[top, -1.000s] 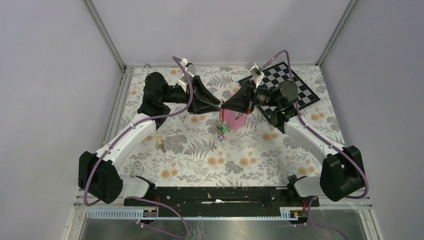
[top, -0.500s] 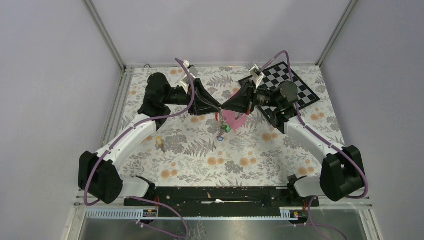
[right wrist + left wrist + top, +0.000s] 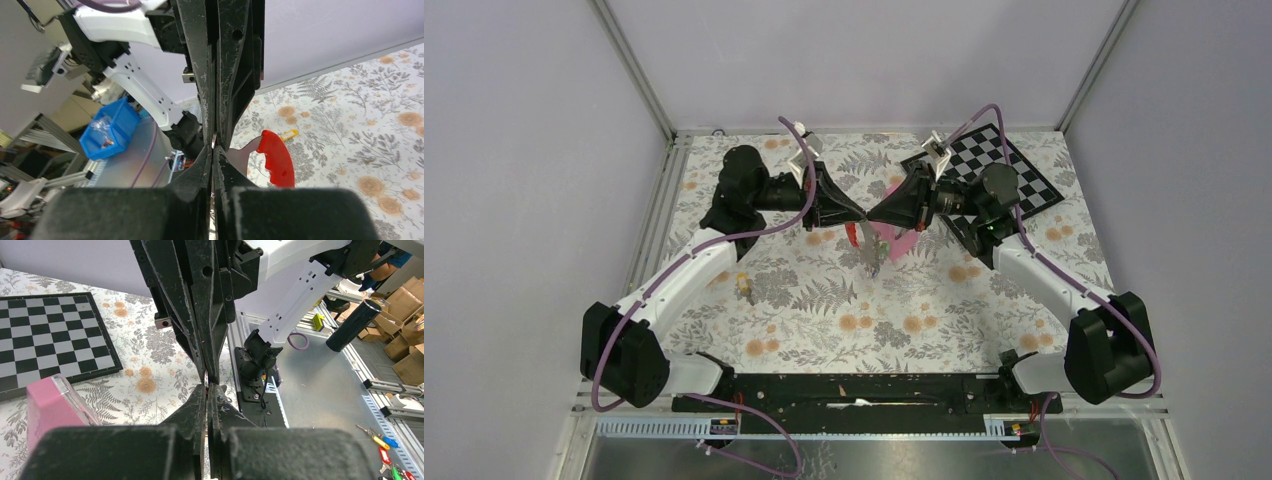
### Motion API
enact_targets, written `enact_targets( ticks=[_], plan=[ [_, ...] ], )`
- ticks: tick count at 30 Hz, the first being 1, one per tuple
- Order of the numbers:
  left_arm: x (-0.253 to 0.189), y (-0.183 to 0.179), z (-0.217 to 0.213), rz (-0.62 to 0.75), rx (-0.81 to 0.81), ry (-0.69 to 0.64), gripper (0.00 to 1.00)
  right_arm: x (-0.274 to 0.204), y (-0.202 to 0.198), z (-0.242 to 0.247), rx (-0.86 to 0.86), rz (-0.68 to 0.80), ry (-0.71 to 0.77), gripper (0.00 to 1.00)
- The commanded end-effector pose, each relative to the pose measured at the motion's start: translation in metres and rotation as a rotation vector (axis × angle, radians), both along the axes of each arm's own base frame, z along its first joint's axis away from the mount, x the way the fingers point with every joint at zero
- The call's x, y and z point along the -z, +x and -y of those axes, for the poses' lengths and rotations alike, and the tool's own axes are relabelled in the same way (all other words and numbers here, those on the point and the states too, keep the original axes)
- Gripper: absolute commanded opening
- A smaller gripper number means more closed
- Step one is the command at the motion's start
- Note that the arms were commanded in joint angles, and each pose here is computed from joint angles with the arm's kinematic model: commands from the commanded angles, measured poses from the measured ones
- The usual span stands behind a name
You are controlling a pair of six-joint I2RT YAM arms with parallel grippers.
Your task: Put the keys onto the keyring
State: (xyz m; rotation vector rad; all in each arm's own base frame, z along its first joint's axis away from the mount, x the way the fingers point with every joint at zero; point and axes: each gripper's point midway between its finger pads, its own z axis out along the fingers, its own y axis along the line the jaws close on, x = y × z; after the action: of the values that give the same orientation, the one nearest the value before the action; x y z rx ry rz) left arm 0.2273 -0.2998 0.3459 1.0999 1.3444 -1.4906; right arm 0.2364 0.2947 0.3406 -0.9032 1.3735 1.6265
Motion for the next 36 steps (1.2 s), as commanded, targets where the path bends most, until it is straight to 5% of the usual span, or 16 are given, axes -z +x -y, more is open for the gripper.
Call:
enact_targets(
  ticks=[1, 6, 12, 19, 36],
  plan=[
    [-0.008, -0.002, -0.002, 0.047, -0.016, 0.022, 0.0, -0.005, -0.002, 0.006, 0.033, 0.129, -0.011, 0.09],
    [0.009, 0.005, -0.008, 0.086, -0.045, 0.166, 0.0, 0.012, 0.004, 0.012, 0.072, 0.217, -0.12, 0.32],
    [0.026, 0.002, -0.009, 0.113, -0.049, 0.343, 0.0, 0.02, 0.002, 0.019, 0.099, 0.272, -0.182, 0.44],
    [0.05, -0.008, -0.001, 0.107, -0.009, 0.528, 0.0, 0.025, -0.005, 0.017, 0.057, 0.264, -0.162, 0.5],
    [0.047, -0.016, 0.018, 0.081, 0.019, 0.546, 0.0, 0.065, -0.026, 0.009, -0.049, 0.287, -0.2, 0.48]
  ],
)
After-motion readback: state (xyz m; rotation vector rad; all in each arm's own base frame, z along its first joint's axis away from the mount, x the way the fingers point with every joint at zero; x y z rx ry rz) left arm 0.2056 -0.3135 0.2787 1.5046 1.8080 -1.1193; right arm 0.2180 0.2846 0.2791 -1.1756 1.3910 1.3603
